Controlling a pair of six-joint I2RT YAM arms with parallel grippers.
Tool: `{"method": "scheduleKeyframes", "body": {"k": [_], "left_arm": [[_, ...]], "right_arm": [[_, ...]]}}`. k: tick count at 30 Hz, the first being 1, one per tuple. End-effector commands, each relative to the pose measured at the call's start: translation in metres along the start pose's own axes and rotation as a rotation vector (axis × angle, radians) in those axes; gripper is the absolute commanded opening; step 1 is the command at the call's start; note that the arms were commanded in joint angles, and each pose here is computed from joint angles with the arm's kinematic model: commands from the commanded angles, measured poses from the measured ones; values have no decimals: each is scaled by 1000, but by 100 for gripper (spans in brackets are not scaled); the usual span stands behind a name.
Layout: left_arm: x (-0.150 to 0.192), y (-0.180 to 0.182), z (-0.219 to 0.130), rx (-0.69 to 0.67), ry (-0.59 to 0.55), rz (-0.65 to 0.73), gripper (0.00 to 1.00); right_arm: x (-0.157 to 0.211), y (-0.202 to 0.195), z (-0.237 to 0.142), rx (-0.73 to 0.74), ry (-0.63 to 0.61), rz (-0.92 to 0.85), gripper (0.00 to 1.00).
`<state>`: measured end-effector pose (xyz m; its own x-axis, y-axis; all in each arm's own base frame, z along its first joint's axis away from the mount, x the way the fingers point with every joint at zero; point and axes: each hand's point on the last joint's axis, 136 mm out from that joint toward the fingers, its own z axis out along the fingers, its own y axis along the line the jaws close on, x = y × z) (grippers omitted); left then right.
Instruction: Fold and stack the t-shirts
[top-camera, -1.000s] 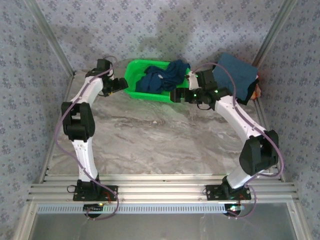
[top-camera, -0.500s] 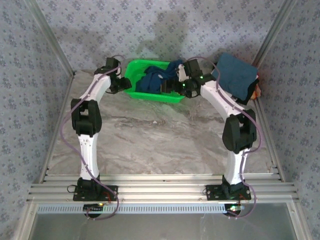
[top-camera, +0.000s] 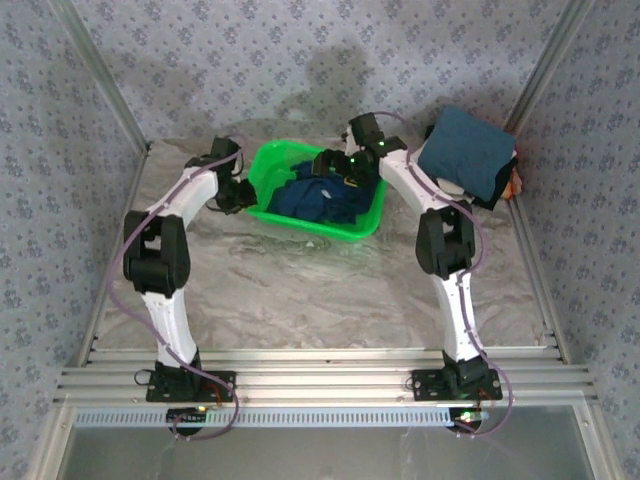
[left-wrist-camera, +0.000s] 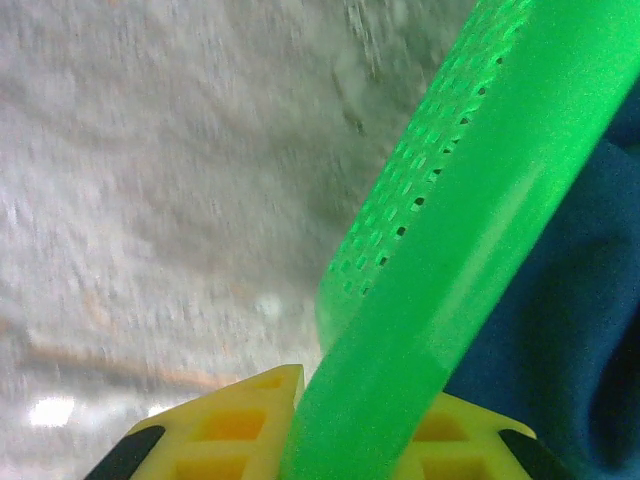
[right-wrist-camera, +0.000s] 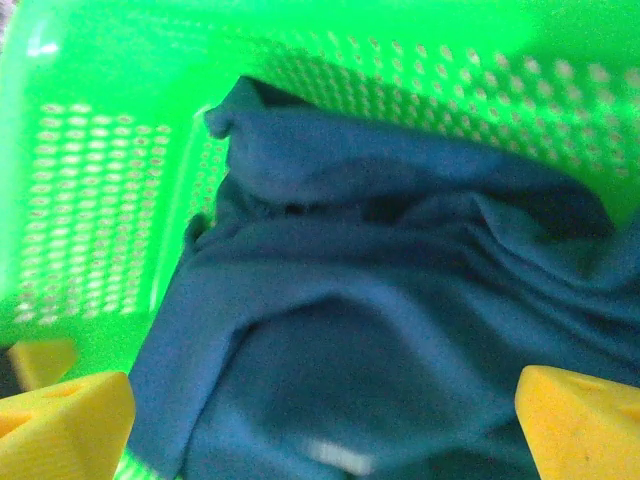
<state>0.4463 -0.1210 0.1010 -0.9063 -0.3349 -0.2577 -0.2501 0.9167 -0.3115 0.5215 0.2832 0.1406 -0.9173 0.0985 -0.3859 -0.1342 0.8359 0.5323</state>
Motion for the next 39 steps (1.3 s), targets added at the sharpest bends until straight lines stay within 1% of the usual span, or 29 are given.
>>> {"method": "scheduleKeyframes", "body": {"k": [1,4,5,7,9,10,12,13,14,15,16,18,19,21,23,25,27,29,30,32,34,36,39], "left_arm": [[20,1,-26,-26,-46,-48,7],[35,8,-36,-43,-67,-86,6],[40,11,-40,-48,-72,-93,6],[48,13,-43,-39,-75,-112,5],[60,17,-44,-35,-66,-141,4],[59,16,-45,-19,-91,-155,3],[65,22,-46,-17,-102,-183,0],[68,24,-47,-18,-104,-194,0],[71,27,-49,-17,-107,-206,0],[72,29,-50,-16,-111,-219,0],[74,32,-51,-14,-116,-239,0],[75,41,-55,-6,-133,-298,0],[74,47,-57,0,-145,-339,0],[71,63,-64,9,-176,-426,0],[66,83,-75,17,-223,-526,0],[59,101,-87,27,-272,-618,0],[52,119,-97,35,-321,-708,0],[46,138,-107,32,-364,-802,0],[44,147,-112,24,-391,-844,0],[42,167,-122,-7,-453,-955,0],[40,183,-129,-19,-513,-1067,0],[41,196,-132,-42,-556,-1178,0],[44,209,-130,-51,-621,-1345,0]], "right_arm": [[29,1,13,67,110,18,100],[57,-2,23,107,206,11,99],[66,-5,25,141,222,-2,99],[81,-7,33,165,249,-21,99],[93,-6,45,171,283,-29,93],[98,-5,49,176,303,-33,83],[100,2,52,152,314,-35,47],[96,7,50,130,302,-34,28],[86,15,44,95,269,-31,14],[72,27,33,54,225,-31,5],[55,44,18,1,164,-30,0],[15,84,-26,-136,25,-16,0],[-5,107,-55,-221,-41,-15,0],[-40,148,-122,-378,-169,-12,0],[-69,181,-203,-531,-306,-29,0],[-86,196,-275,-624,-435,-54,0],[-94,200,-337,-683,-546,-96,0],[-95,196,-396,-695,-653,-116,0],[-95,190,-415,-684,-691,-111,0],[-93,172,-445,-662,-740,-83,0],[-89,155,-454,-633,-742,-53,0],[-80,135,-444,-579,-712,-18,0],[-64,106,-407,-518,-622,46,0]]}}
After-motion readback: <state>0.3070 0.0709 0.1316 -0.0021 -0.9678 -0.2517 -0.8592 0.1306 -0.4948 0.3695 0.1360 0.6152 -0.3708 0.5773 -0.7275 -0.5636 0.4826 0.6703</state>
